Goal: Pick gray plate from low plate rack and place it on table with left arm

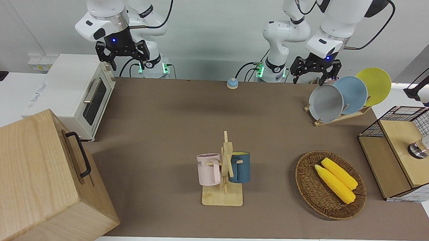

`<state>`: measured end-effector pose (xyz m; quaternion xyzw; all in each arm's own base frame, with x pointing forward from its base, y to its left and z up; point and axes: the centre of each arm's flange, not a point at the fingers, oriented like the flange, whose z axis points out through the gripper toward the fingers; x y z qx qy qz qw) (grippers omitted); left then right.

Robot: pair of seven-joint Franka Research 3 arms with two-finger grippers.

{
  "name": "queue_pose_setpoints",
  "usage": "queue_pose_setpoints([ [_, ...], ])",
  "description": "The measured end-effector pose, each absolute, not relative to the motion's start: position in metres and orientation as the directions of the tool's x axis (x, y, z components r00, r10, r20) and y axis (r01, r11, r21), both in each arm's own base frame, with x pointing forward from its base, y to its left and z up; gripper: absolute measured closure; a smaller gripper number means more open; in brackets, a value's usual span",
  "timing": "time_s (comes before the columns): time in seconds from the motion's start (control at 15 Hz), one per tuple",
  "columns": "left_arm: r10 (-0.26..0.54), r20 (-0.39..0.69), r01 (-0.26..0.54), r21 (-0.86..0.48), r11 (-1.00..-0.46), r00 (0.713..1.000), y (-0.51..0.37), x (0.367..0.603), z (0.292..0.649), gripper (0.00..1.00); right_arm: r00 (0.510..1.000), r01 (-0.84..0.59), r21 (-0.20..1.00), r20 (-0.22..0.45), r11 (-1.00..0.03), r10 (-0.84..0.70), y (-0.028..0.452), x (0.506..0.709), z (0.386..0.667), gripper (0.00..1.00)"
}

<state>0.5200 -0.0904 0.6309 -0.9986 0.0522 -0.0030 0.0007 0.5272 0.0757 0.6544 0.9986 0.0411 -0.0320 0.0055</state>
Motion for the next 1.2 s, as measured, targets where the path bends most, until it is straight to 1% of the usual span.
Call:
queue_pose_setpoints([
  [0.4, -0.052, 0.013, -0.052, 0.003, -0.999, 0.999, -0.059, 0.524, 0.633, 0.00, 0.995, 0.082, 0.008, -0.064, -0.997, 0.082, 0.076, 0.527, 0.654, 0.01],
  [0.87, -0.056, 0.013, -0.056, 0.003, -0.998, 0.998, -0.061, 0.524, 0.633, 0.00, 0.995, 0.082, 0.008, -0.064, -0.997, 0.082, 0.076, 0.527, 0.654, 0.01],
  [1.2, -0.081, 0.012, -0.081, -0.001, -0.997, 0.997, -0.067, 0.523, 0.633, 0.01, 0.995, 0.082, 0.008, -0.064, -0.997, 0.082, 0.076, 0.527, 0.654, 0.01],
])
